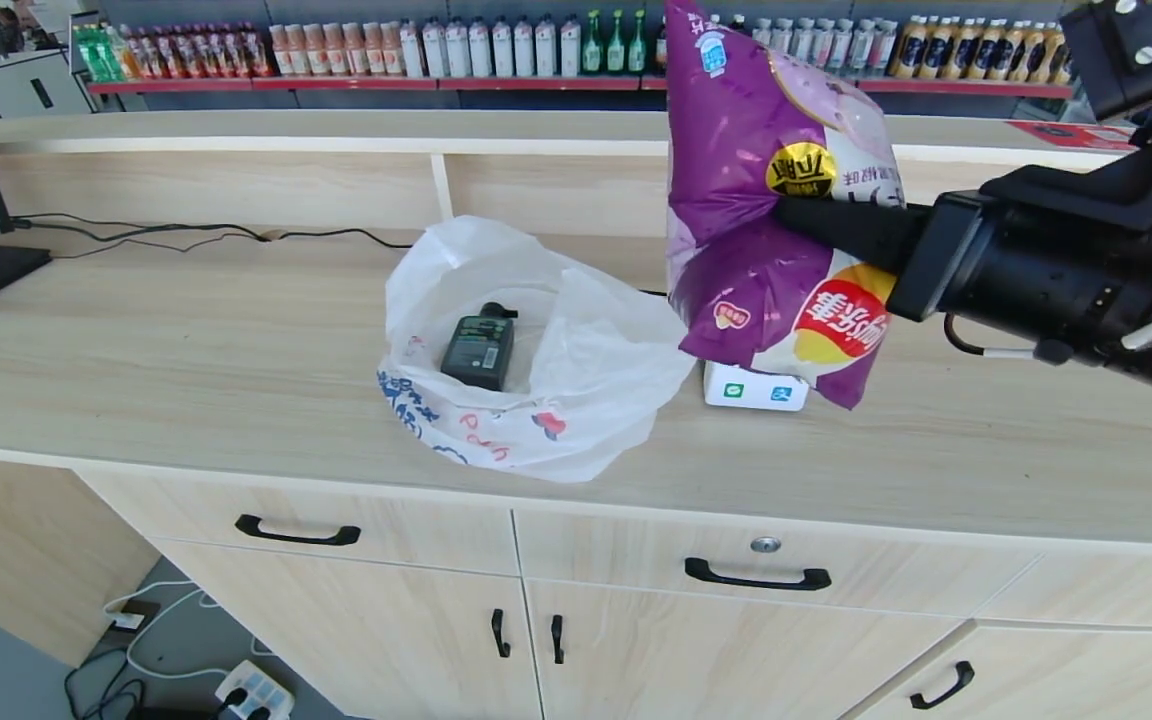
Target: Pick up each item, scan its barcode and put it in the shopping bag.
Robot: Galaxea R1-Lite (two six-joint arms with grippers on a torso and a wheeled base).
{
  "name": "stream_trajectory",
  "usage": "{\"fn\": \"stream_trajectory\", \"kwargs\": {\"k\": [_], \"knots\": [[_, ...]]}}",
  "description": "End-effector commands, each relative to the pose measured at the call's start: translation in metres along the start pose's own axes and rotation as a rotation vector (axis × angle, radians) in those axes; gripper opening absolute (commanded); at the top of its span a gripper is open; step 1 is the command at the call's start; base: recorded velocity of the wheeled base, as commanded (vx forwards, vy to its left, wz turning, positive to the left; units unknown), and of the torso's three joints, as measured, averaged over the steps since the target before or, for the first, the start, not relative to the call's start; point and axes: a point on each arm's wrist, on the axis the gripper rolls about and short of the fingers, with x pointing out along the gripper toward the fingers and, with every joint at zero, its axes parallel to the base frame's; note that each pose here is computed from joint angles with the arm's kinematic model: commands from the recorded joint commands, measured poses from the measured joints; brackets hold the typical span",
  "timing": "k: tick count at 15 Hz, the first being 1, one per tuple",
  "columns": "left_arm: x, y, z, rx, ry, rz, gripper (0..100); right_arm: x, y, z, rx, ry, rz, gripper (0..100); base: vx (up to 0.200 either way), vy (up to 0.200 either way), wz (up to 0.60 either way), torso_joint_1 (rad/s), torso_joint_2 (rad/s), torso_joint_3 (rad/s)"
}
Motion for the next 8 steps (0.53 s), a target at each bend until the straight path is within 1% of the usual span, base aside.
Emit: {"fn": "stream_trajectory", "kwargs": {"k": [1, 3, 6, 8], "knots": [[0.000, 0.000, 0.000, 0.000, 0.000, 0.002, 100, -0.025, 0.009, 0.002, 0.000, -0.013, 0.024, 0, 0.000, 0.000, 0.00, 0.000, 0.00, 0.000], [0.000, 0.000, 0.000, 0.000, 0.000, -0.001, 100, -0.028, 0.010, 0.004, 0.000, -0.020, 0.017, 0, 0.000, 0.000, 0.00, 0.000, 0.00, 0.000], [0.000, 0.000, 0.000, 0.000, 0.000, 0.000, 100, -0.028, 0.010, 0.007, 0.016, -0.030, 0.023, 0, 0.000, 0.000, 0.60, 0.007, 0.00, 0.002], [0.000, 0.000, 0.000, 0.000, 0.000, -0.001, 100, -0.027, 0.011, 0.019, 0.008, -0.069, 0.029, 0, 0.000, 0.000, 0.60, 0.005, 0.00, 0.000]]}}
